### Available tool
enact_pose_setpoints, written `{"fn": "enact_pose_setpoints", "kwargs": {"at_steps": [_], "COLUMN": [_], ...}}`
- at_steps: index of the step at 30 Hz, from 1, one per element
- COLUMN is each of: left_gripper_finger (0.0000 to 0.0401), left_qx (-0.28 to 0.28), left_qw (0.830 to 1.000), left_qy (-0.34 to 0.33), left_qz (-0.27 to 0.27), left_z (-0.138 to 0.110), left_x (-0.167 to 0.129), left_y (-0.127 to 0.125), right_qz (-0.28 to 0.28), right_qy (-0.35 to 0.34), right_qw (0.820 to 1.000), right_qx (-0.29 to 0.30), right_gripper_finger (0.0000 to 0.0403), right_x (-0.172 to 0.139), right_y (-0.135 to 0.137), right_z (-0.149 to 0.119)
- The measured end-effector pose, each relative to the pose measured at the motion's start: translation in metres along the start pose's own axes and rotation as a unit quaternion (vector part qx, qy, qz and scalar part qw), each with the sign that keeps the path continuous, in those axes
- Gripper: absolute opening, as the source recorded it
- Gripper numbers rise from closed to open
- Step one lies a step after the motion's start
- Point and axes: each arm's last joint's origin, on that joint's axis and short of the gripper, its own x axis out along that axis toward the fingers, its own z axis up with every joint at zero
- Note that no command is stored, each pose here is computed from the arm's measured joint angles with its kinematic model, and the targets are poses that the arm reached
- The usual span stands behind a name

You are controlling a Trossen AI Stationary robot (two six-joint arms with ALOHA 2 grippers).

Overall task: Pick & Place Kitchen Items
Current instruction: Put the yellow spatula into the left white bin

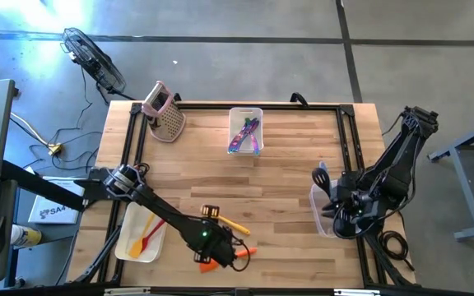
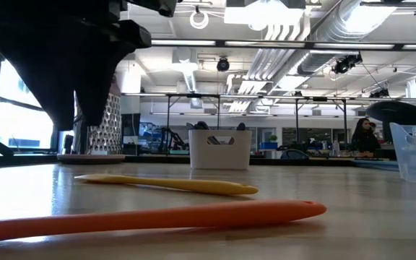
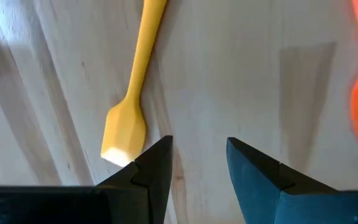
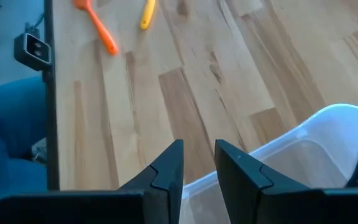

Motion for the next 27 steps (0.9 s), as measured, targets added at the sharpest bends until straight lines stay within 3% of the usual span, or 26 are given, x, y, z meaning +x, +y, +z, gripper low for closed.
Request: {"fn": "enact_pose_setpoints", "kwargs": {"at_steps": [8, 20, 27], "left_gripper_finger": [0.0181, 0.0348, 0.0371], "left_qx": [-0.024, -0.026, -0.036], "left_qw": [0.999, 0.997, 0.995], "left_qy": [-0.028, -0.031, -0.038], "left_qz": [0.033, 0.06, 0.085], "left_z": [0.003, 0.002, 0.002], "left_x": [0.0, 0.0, -0.001], "left_y": [0.001, 0.004, 0.006], "right_qz": [0.001, 0.04, 0.089], "right_qy": [-0.001, -0.031, -0.089], "right_qw": [1.0, 0.998, 0.992], "right_qx": [0.001, 0.025, -0.018], "right_gripper_finger": [0.0084, 0.0084, 0.0084], "right_x": [0.0, -0.001, 0.002], "right_y": [0.0, 0.009, 0.028], "right_z": [0.0, 0.004, 0.01]}}
